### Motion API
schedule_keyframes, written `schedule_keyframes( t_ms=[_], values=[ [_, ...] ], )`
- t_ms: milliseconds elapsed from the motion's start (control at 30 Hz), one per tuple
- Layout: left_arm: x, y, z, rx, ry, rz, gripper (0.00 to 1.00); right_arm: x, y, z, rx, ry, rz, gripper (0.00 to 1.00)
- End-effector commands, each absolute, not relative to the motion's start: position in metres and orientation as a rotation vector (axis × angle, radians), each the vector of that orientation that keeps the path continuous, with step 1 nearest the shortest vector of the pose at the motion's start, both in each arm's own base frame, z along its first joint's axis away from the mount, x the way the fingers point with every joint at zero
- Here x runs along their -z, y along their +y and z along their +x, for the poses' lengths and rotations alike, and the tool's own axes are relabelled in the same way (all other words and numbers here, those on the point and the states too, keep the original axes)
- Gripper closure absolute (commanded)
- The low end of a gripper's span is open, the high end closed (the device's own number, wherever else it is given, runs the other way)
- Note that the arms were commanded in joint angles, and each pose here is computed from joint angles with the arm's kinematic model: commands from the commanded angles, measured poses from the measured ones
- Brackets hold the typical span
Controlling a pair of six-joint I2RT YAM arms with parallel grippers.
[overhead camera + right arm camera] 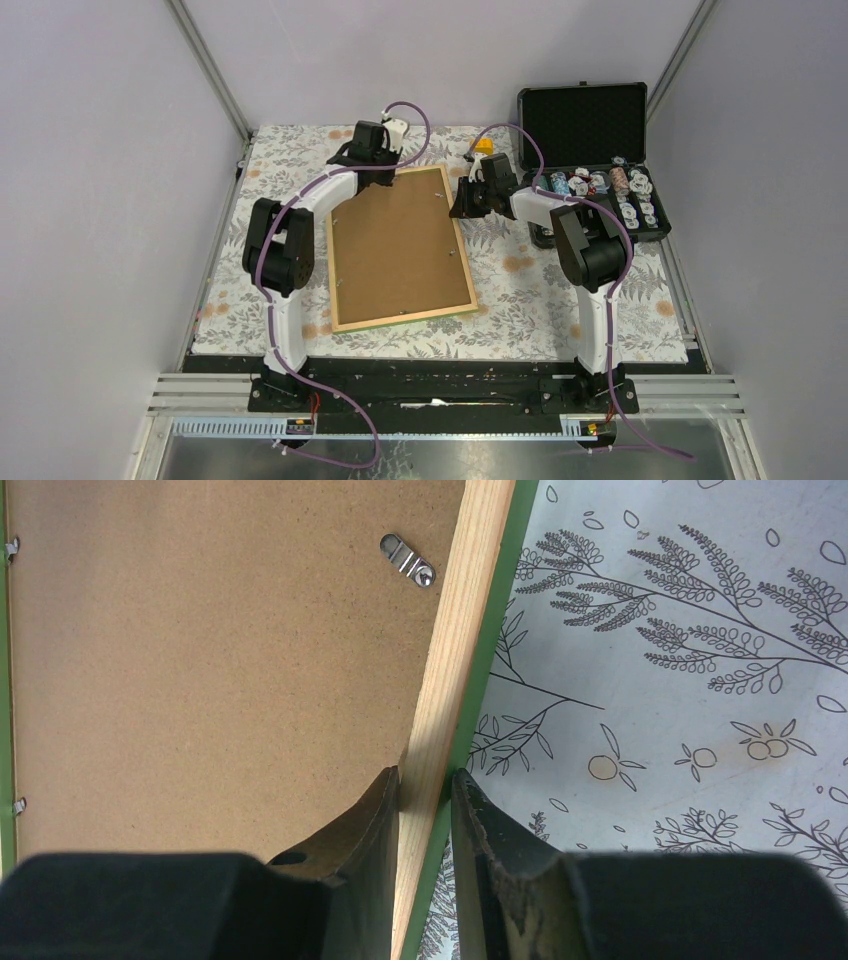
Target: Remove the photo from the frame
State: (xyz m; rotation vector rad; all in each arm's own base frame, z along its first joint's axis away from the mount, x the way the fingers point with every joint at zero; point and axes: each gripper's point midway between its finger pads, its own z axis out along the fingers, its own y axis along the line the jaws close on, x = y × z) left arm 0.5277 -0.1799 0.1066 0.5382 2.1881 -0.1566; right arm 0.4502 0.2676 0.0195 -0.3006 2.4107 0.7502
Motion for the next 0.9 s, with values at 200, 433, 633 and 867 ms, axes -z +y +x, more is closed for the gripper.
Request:
schedule_keyframes(
  t_ms=[200,433,633,867],
  values=[
    [-0.133,-0.168,0.519,0.113,2.142,0.533,1.0,0.019,0.251,0.421,-0.676,2.578,-0.303,0.86],
    [-0.133,-0.165,0.513,0.113,2.147,0.532,1.0,0.018,0.251,0.421,-0.677,2.577,-0.301,0.86],
    [-0.131,-0.166,0.509,0.122,2.159,0.539,1.0,0.018,0.251,0.421,-0.677,2.578,-0.303,0.86],
    [-0.126,-0.173,0.504,0.172,2.171,0.564,1.0,0.019,0.251,0.421,-0.676,2.579,-0.302,0.86]
  ],
)
